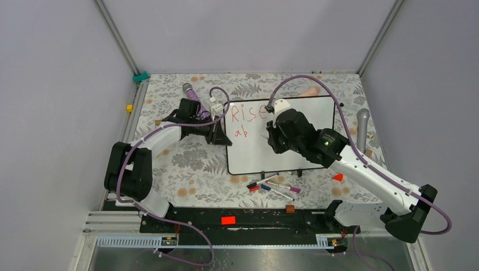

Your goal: Write a sentence on the whiteboard

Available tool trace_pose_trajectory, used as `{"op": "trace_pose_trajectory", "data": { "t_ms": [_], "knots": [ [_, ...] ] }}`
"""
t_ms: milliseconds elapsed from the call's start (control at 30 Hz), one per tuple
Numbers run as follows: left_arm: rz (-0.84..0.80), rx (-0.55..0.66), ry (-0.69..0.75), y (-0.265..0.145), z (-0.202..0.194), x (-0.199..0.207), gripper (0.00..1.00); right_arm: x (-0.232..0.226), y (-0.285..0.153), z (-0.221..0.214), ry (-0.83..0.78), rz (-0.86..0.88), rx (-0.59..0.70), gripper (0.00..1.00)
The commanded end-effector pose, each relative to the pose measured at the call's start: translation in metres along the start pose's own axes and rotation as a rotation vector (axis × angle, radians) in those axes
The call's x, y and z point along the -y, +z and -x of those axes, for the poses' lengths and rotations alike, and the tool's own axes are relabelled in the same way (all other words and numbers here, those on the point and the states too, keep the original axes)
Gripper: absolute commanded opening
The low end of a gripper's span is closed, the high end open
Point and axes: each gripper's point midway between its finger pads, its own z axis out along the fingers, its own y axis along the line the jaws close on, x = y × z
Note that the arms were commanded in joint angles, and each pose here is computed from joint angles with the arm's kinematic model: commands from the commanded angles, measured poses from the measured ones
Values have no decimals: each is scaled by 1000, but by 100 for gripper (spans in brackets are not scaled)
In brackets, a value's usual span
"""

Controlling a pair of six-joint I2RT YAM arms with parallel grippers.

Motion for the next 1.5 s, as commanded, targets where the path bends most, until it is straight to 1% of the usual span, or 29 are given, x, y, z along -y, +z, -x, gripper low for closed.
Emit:
{"op": "trace_pose_trajectory", "data": {
  "t_ms": [0, 300, 633, 900, 1100, 1467],
  "knots": [
    [120, -74, 58, -1, -22, -18, 0, 6, -6, -3, 27, -13, 23, 0],
    [77, -50, 35, 3, -18, -13, 0, 15, 4, 1, 64, -94, 20, 0],
    [94, -59, 19, 4, -20, -21, 0, -4, 32, 20, 121, -69, 14, 0],
    [95, -66, 0, 0, -24, -23, 0, -16, 47, 27, 83, -38, 14, 0],
    [106, -74, -2, -1, -27, -24, 0, -9, 58, 28, 45, -109, 36, 0],
    [95, -74, -13, 0, -29, -24, 0, -16, 64, 35, 34, -90, 32, 0]
  ]
}}
